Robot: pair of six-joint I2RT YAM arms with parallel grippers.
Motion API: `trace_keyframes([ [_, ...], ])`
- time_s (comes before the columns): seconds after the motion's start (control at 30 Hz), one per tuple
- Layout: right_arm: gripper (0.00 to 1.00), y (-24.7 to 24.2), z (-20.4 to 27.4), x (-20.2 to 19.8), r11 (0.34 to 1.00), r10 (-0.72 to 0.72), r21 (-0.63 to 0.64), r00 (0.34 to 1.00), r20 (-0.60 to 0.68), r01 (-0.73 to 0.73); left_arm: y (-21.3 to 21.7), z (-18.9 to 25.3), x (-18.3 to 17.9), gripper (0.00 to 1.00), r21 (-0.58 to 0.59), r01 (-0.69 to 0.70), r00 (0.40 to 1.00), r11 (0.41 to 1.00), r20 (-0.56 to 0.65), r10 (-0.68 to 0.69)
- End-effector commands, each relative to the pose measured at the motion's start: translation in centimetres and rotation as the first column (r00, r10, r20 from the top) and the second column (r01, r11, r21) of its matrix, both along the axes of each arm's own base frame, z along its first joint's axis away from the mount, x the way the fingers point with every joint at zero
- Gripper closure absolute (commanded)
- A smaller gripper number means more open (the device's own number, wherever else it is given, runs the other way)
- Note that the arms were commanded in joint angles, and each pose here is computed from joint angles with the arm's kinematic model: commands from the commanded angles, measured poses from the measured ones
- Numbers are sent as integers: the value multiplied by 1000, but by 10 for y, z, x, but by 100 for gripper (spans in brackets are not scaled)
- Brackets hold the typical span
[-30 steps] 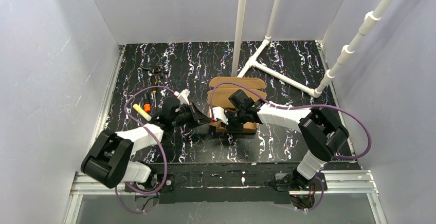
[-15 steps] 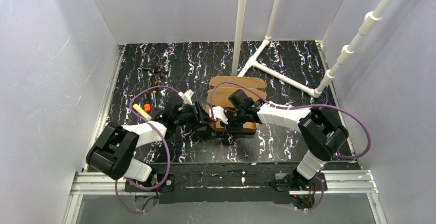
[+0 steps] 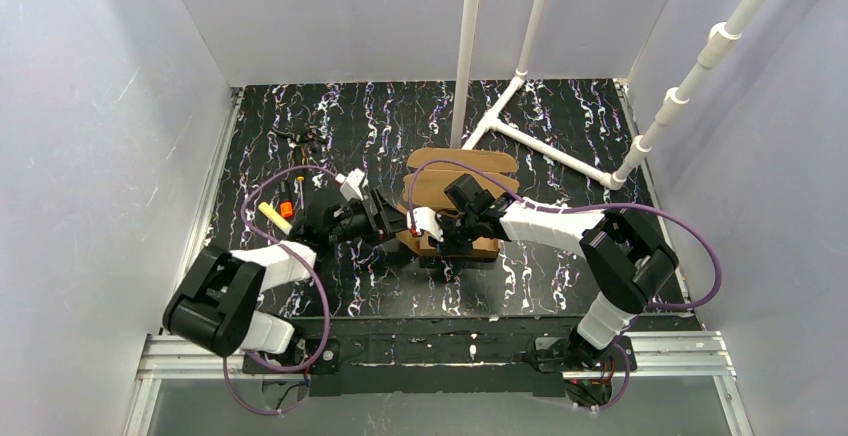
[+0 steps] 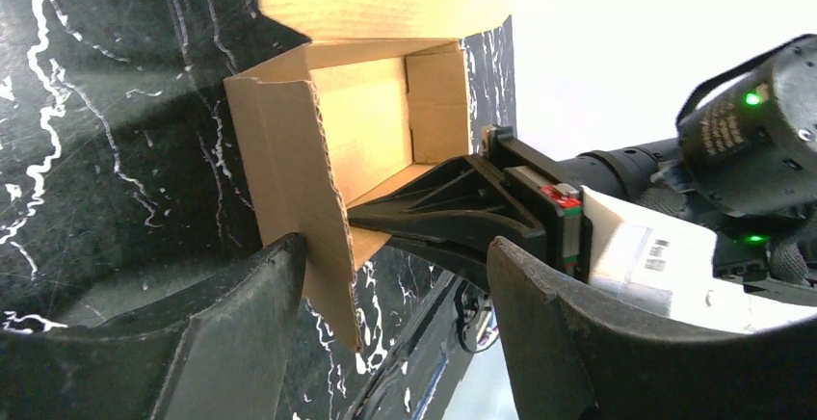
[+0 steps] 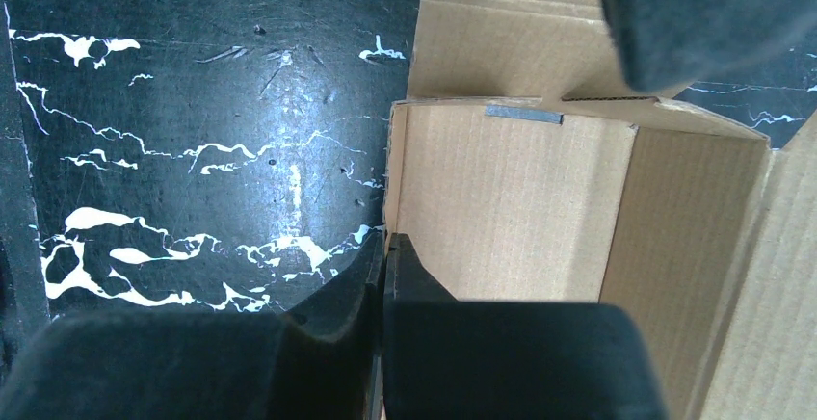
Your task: Fold the paper box
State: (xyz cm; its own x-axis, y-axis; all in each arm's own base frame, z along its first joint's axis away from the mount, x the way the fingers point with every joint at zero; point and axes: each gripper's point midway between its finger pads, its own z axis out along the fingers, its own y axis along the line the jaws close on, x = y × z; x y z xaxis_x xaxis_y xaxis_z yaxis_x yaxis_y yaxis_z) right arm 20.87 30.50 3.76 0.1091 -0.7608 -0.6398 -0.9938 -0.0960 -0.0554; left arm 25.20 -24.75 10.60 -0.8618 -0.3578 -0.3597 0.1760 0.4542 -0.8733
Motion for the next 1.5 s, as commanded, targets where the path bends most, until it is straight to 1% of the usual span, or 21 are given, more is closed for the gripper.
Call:
trace_keyframes([
  [0.0,99,-7,-15,-4,998,-6,-55,1000,-24,5,-4,4,5,34,-116,-6,1000,993,-26,3],
  [0.03,99,-7,-15,-4,998,-6,-56,1000,-24,4,-4,2,6,36,-134,-16,999,991,-44,10],
  [0.1,99,-7,-15,-4,998,-6,-58,1000,-26,5,-5,7,12,40,-199,-38,999,979,-39,31],
  [0.23,99,-8,-16,-5,998,-5,-59,1000,-27,3,-6,18,21,40,-314,-64,998,947,-36,55],
  [0.3,99,-8,-17,-5,998,-5,-60,1000,-27,3,-7,17,23,40,-325,-66,997,943,-53,52],
  [0.53,99,-8,-17,-5,998,-4,-64,1000,-28,3,-2,42,28,36,-357,-65,997,932,8,73],
  [0.63,99,-8,-17,-5,998,-4,-64,1000,-28,3,-2,35,29,37,-354,-83,997,931,-29,78],
  [0.67,99,-8,-17,-4,998,-4,-63,1000,-27,2,-2,30,30,39,-351,-91,996,932,-47,80],
  [0.7,99,-8,-17,-5,998,-5,-64,1000,-28,3,-2,26,30,44,-348,-101,994,932,-66,83],
  [0.77,99,-8,-16,-5,998,-5,-63,1000,-26,3,-1,20,31,48,-344,-118,992,932,-87,94],
  [0.97,99,-8,-16,-5,998,-4,-63,1000,-26,2,-2,23,34,63,-351,-119,992,929,-85,95],
  [1.03,99,-8,-16,-5,998,-3,-62,1000,-26,1,-2,21,35,65,-353,-124,991,928,-97,96],
  [1.1,99,-8,-16,-5,998,-2,-62,1000,-26,1,-3,19,36,70,-353,-129,989,927,-111,96],
  [1.13,99,-8,-16,-5,998,-3,-61,1000,-26,1,-4,16,36,76,-354,-133,988,926,-125,94],
  [1.17,99,-8,-16,-5,998,-2,-62,1000,-28,0,-4,12,37,87,-350,-138,986,926,-141,94],
  [1.2,99,-8,-15,-5,998,-2,-61,1000,-28,0,-4,9,38,94,-346,-144,984,927,-152,96],
  [1.23,99,-8,-15,-5,998,-2,-60,1000,-27,0,-4,5,38,98,-340,-147,982,929,-162,96],
  [1.27,99,-8,-15,-5,998,-2,-60,1000,-28,0,-4,2,38,100,-336,-150,981,930,-169,97],
  [1.47,99,-8,-15,-5,998,0,-60,1000,-26,-1,-6,-5,37,100,-330,-136,979,934,-187,77],
])
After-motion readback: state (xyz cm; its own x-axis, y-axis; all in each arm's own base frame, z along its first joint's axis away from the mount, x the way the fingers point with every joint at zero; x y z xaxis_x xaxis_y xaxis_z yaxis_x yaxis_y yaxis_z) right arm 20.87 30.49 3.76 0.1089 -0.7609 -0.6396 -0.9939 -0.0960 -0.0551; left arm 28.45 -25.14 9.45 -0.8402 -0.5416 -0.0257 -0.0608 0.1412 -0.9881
